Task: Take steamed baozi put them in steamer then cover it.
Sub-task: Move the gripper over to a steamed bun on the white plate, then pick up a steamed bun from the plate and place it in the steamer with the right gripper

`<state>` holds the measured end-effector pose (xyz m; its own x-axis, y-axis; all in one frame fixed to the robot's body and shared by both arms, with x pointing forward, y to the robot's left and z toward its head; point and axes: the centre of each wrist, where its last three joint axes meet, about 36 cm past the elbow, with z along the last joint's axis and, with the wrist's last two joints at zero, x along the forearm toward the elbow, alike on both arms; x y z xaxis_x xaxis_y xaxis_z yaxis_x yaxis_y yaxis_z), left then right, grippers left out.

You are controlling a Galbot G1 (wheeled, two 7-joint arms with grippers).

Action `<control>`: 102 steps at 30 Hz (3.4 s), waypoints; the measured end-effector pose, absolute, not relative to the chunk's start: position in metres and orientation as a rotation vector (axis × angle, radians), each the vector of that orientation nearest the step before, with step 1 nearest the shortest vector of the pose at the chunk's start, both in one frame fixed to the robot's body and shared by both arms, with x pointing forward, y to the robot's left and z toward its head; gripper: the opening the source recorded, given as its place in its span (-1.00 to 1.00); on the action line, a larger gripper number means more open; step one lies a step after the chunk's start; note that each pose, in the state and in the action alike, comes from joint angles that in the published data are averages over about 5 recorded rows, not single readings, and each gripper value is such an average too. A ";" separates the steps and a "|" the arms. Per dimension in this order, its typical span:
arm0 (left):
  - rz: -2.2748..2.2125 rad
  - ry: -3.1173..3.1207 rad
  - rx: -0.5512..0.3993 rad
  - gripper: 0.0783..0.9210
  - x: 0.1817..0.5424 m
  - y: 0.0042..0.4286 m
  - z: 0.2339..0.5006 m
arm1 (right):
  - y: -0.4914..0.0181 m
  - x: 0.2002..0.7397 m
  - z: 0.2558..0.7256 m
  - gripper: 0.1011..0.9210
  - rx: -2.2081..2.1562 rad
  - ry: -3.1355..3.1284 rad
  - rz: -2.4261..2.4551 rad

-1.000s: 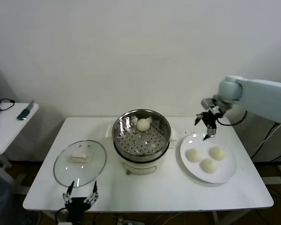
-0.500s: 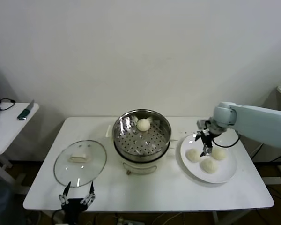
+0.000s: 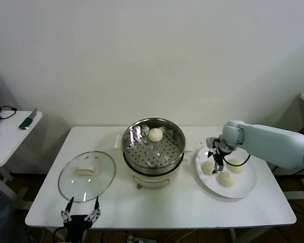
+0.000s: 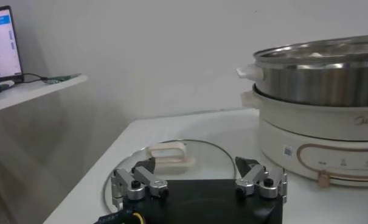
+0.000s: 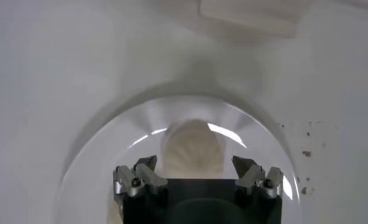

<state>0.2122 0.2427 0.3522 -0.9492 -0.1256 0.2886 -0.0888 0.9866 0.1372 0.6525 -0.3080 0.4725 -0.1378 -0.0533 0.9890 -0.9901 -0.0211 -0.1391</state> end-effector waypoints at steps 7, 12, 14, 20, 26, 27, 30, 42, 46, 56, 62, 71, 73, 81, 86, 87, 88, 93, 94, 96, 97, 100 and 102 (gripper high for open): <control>-0.185 -2.833 0.161 0.77 0.212 0.245 0.352 | -0.310 0.654 0.462 0.74 1.177 -1.332 1.301; -0.183 -2.834 0.160 0.77 0.213 0.245 0.351 | -0.310 0.656 0.456 0.62 1.169 -1.333 1.300; -0.183 -2.834 0.160 0.77 0.213 0.245 0.351 | -0.309 0.657 0.454 0.56 1.167 -1.334 1.300; -0.181 -2.834 0.162 0.77 0.212 0.245 0.351 | -0.309 0.660 0.453 0.42 1.171 -1.341 1.294; -0.177 -2.837 0.168 0.77 0.212 0.244 0.352 | -0.311 0.660 0.460 0.39 1.188 -1.350 1.289; -0.175 -2.837 0.169 0.77 0.212 0.244 0.352 | -0.312 0.661 0.463 0.39 1.191 -1.352 1.289; -0.168 -2.839 0.172 0.77 0.212 0.242 0.352 | -0.314 0.662 0.477 0.39 1.200 -1.358 1.292; -0.162 -2.855 0.169 0.77 0.215 0.240 0.357 | -0.301 0.669 0.603 0.39 1.260 -1.383 1.364; -0.158 -2.863 0.168 0.77 0.217 0.240 0.360 | -0.281 0.667 0.660 0.39 1.285 -1.406 1.404; -0.146 -2.882 0.158 0.77 0.218 0.239 0.367 | -0.185 0.655 0.744 0.39 1.397 -1.457 1.473; -0.148 -2.887 0.161 0.77 0.218 0.239 0.369 | -0.116 0.652 0.744 0.39 1.470 -1.433 1.514; -0.155 -2.893 0.180 0.77 0.218 0.243 0.372 | -0.043 0.656 0.700 0.39 1.532 -1.368 1.539; -0.154 -2.893 0.183 0.77 0.217 0.243 0.372 | -0.032 0.659 0.689 0.39 1.537 -1.362 1.541; -0.153 -2.889 0.187 0.77 0.214 0.243 0.371 | -0.003 0.671 0.645 0.39 1.535 -1.342 1.543; -0.154 -2.889 0.189 0.77 0.214 0.243 0.370 | 0.004 0.678 0.625 0.39 1.520 -1.337 1.549; -0.154 -2.889 0.189 0.77 0.214 0.243 0.370 | 0.005 0.679 0.622 0.39 1.517 -1.337 1.550; -0.153 -2.889 0.189 0.77 0.214 0.243 0.370 | 0.006 0.680 0.619 0.39 1.515 -1.337 1.550; -0.153 -2.890 0.190 0.77 0.214 0.243 0.370 | 0.011 0.682 0.606 0.39 1.508 -1.334 1.553; -0.153 -2.890 0.189 0.77 0.214 0.243 0.370 | 0.011 0.682 0.603 0.39 1.507 -1.332 1.553; -0.153 -2.891 0.189 0.77 0.214 0.243 0.370 | 0.013 0.682 0.598 0.39 1.506 -1.328 1.554; -0.152 -2.891 0.189 0.77 0.214 0.243 0.370 | 0.013 0.682 0.596 0.39 1.505 -1.326 1.554; -0.152 -2.891 0.189 0.77 0.214 0.243 0.370 | 0.014 0.683 0.590 0.39 1.500 -1.327 1.556; -0.152 -2.891 0.190 0.77 0.214 0.243 0.369 | 0.014 0.684 0.587 0.39 1.497 -1.331 1.557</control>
